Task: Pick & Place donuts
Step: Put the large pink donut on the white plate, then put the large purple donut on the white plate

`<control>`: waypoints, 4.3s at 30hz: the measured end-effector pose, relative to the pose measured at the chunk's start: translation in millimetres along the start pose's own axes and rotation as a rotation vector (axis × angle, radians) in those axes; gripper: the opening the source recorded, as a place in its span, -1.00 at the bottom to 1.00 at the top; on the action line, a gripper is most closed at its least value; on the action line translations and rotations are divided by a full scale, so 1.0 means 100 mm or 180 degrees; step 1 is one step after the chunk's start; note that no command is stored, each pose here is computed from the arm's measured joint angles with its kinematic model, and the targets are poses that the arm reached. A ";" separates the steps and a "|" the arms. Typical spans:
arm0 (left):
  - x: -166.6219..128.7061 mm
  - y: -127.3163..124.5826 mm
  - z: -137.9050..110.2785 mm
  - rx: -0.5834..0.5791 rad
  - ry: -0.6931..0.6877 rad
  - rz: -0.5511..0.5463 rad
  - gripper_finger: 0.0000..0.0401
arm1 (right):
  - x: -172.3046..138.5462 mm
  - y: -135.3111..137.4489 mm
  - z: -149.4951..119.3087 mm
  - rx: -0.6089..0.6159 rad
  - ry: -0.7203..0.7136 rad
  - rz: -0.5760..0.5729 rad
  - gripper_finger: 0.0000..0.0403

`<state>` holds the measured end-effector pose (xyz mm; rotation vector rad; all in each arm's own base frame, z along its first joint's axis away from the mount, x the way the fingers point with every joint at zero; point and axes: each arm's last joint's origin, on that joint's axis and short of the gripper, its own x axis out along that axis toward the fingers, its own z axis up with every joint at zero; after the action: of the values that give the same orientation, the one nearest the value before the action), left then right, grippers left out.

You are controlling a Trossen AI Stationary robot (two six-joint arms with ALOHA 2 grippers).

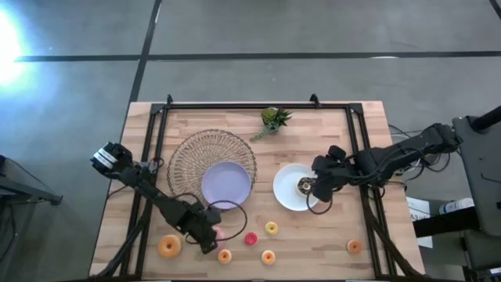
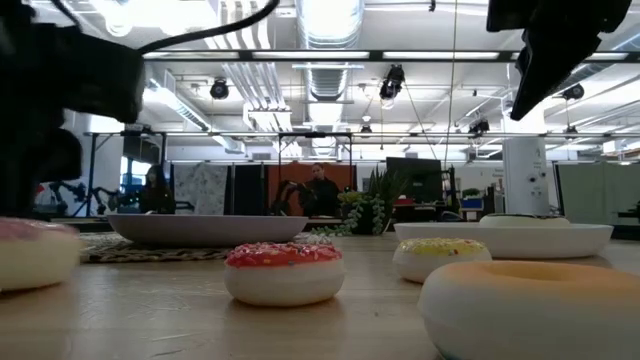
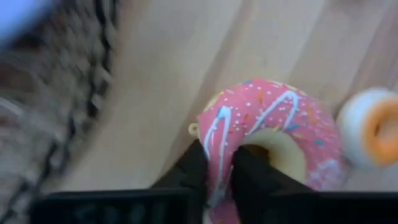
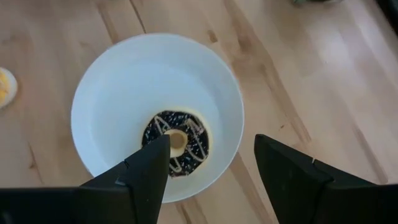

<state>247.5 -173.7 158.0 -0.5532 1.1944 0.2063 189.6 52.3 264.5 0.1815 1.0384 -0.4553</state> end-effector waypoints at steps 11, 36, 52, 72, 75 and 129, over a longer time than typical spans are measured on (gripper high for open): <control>-0.43 0.34 1.55 0.0786 -0.0961 0.0165 -0.99 | -0.28 -0.28 -0.10 0.0269 -0.0298 -0.0123 0.12; 0.26 0.44 3.16 0.1215 -0.0800 0.0180 -0.42 | -0.36 -0.37 -0.14 0.0470 -0.0441 -0.0231 0.12; -0.24 0.27 2.99 0.1572 -0.0793 -0.0197 -0.27 | -0.35 -0.31 -0.20 0.0228 -0.0347 -0.0091 0.12; -0.58 0.26 1.26 0.0903 -0.0326 -0.0308 -0.27 | -0.18 0.32 -0.57 -0.0078 0.0482 0.0827 0.12; -0.68 0.35 0.95 0.0775 -0.0312 -0.0363 -0.27 | -0.16 0.50 -0.56 0.0075 0.0371 0.1079 0.12; -0.50 -0.42 -1.23 0.0542 0.0931 0.0492 -0.27 | 0.48 0.99 -0.17 -0.0220 0.0365 0.0592 0.12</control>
<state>146.2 -265.9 184.8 -0.3489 1.5256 0.1560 240.9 133.4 207.5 0.2424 1.1365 -0.2422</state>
